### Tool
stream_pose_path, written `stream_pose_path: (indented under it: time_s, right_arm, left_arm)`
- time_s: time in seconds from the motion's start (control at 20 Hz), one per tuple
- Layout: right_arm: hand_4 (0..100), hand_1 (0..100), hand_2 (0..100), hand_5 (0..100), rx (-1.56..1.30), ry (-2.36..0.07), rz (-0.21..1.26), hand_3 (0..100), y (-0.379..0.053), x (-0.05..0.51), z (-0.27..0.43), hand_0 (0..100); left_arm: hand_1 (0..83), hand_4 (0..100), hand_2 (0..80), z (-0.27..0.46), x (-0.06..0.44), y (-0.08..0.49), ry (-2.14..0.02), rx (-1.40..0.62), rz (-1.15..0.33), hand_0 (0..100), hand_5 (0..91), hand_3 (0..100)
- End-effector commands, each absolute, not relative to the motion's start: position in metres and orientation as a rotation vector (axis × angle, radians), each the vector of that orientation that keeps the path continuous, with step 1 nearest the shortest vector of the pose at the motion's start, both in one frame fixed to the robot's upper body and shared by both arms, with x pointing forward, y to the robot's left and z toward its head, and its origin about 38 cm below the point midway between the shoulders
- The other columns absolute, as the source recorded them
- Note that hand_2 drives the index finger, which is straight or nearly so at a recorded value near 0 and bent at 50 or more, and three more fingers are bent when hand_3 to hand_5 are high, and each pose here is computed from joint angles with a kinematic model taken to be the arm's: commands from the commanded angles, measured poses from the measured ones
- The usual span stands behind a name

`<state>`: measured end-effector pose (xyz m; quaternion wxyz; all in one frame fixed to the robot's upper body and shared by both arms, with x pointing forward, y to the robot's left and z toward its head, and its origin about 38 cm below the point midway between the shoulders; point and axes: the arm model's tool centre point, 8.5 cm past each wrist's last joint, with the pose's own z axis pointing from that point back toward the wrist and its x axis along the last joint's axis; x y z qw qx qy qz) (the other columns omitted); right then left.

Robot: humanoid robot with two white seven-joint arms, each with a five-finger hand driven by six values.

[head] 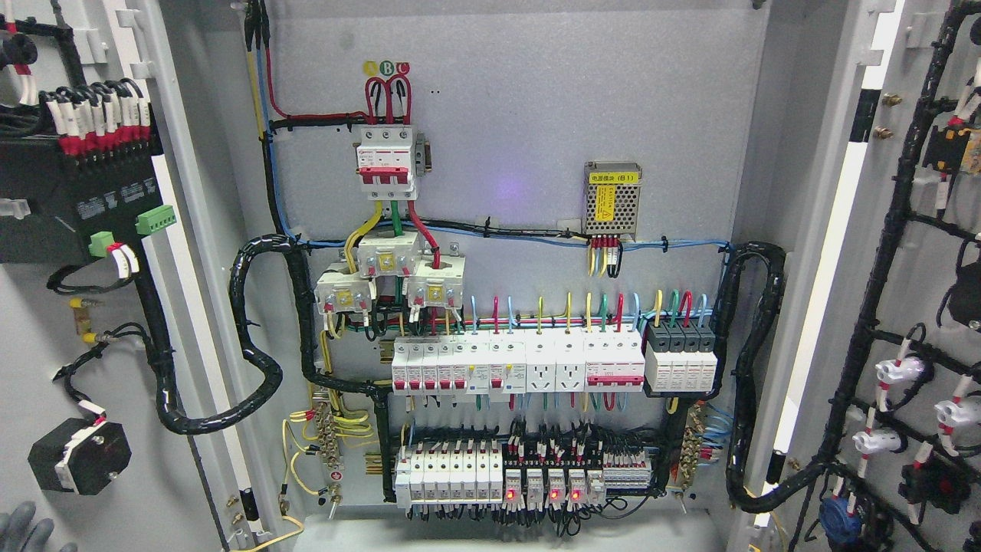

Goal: Open door with both hands

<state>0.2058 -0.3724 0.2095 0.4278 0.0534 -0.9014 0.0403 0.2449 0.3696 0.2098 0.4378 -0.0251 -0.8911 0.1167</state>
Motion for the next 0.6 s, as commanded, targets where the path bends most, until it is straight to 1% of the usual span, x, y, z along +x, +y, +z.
stream_pose_path:
  time_s: [0.0,0.15,0.35,0.55]
  right_arm:
    - [0,0,0,0,0.132,-2.255,0.068,0,-0.379,0.204,0.211,19]
    - [0,0,0,0,0.126,-2.254,0.061,0,-0.381,0.204,0.21,19]
    - [0,0,0,0,0.117,-2.24,0.046,0,-0.384,0.204,0.206,19]
    - [0,0,0,0,0.102,-2.239,0.002,0,-0.395,0.204,0.206,19]
  left_arm:
    - [0.0,0,0.0,0.211,0.246,0.42,-2.178,0.062,0.328,0,0.0,0]
    - [0.0,0,0.0,0.209,0.247,0.436,-2.131,0.065,0.379,0,0.0,0]
    - [0.0,0,0.0,0.205,0.247,0.444,-2.113,0.083,0.392,0,0.0,0]
    - [0.0,0,0.0,0.204,0.246,0.447,-2.106,0.086,0.403,0,0.0,0]
